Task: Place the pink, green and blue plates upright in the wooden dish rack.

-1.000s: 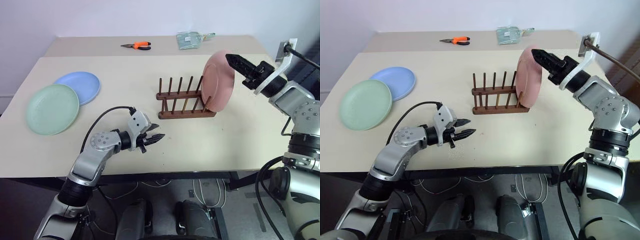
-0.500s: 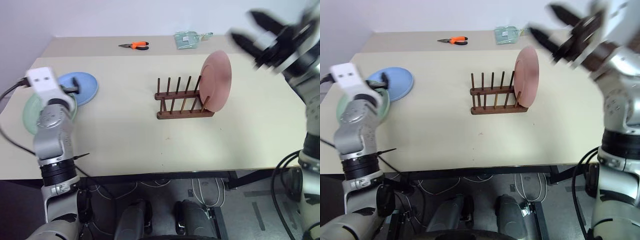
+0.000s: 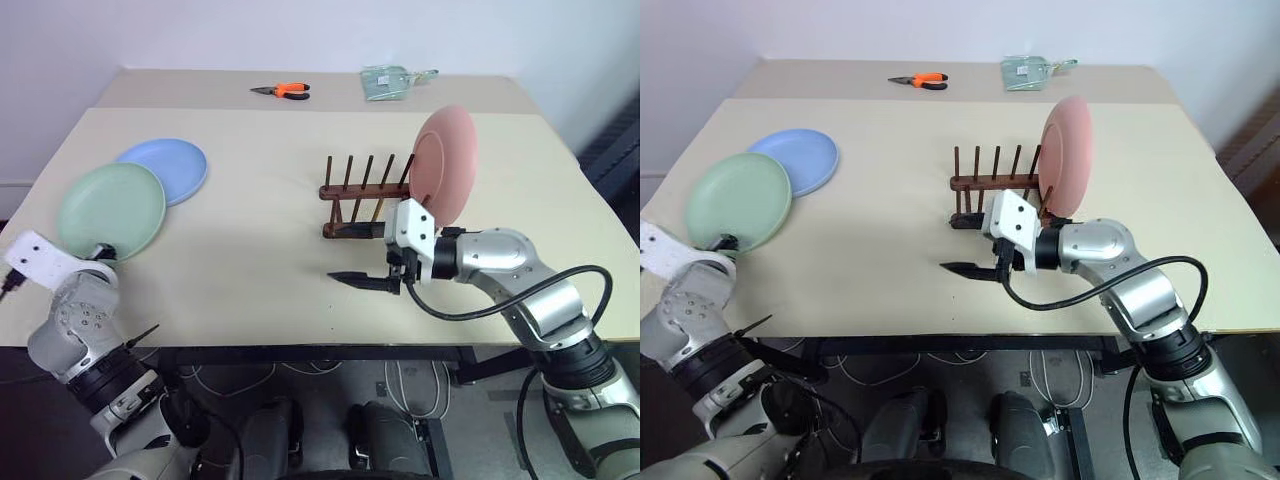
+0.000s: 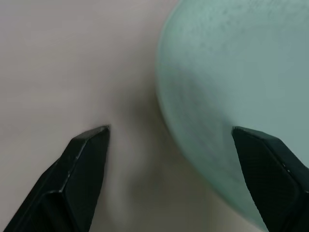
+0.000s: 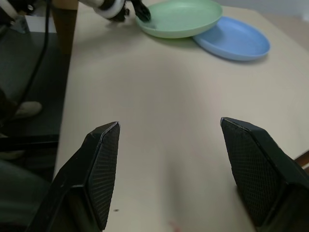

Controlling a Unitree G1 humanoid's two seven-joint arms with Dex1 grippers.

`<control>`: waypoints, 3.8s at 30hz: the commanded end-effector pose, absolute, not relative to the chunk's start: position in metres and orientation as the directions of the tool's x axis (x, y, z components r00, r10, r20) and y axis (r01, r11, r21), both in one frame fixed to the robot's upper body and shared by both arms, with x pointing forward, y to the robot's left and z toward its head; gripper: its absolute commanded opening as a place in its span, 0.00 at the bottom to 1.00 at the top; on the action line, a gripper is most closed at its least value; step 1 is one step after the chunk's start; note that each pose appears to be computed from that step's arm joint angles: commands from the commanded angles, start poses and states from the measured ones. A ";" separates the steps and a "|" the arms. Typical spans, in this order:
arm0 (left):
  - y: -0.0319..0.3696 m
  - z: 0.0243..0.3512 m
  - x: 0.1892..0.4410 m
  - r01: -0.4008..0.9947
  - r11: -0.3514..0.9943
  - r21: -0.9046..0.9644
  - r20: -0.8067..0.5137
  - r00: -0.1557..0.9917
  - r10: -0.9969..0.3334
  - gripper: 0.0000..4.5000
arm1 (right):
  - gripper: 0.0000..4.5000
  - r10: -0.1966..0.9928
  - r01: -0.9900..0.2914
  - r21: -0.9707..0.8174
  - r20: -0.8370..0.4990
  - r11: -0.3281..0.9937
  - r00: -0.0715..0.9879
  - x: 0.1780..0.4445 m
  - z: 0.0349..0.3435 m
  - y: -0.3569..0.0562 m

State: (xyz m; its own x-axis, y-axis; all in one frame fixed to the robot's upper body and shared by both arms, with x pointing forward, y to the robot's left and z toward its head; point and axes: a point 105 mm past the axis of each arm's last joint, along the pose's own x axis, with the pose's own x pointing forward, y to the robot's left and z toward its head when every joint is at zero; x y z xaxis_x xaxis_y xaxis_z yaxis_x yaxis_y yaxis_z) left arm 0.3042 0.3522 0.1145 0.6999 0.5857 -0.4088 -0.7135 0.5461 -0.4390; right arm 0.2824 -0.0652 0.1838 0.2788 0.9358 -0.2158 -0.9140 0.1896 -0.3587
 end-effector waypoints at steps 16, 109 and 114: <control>0.290 0.197 0.331 -0.339 0.738 -0.584 0.087 0.877 0.472 0.00 | 0.99 0.930 -0.864 -0.444 -0.153 0.237 0.334 0.285 0.205 -0.069; 0.268 0.203 0.377 -0.171 0.934 -0.313 0.092 0.974 0.208 1.00 | 0.68 0.611 -0.477 -0.390 0.396 0.787 0.685 0.356 0.331 -0.105; 0.275 0.190 0.373 -0.235 0.920 -0.313 0.052 0.963 0.264 1.00 | 0.68 0.632 -0.474 -0.425 0.414 0.771 0.656 0.350 0.333 -0.101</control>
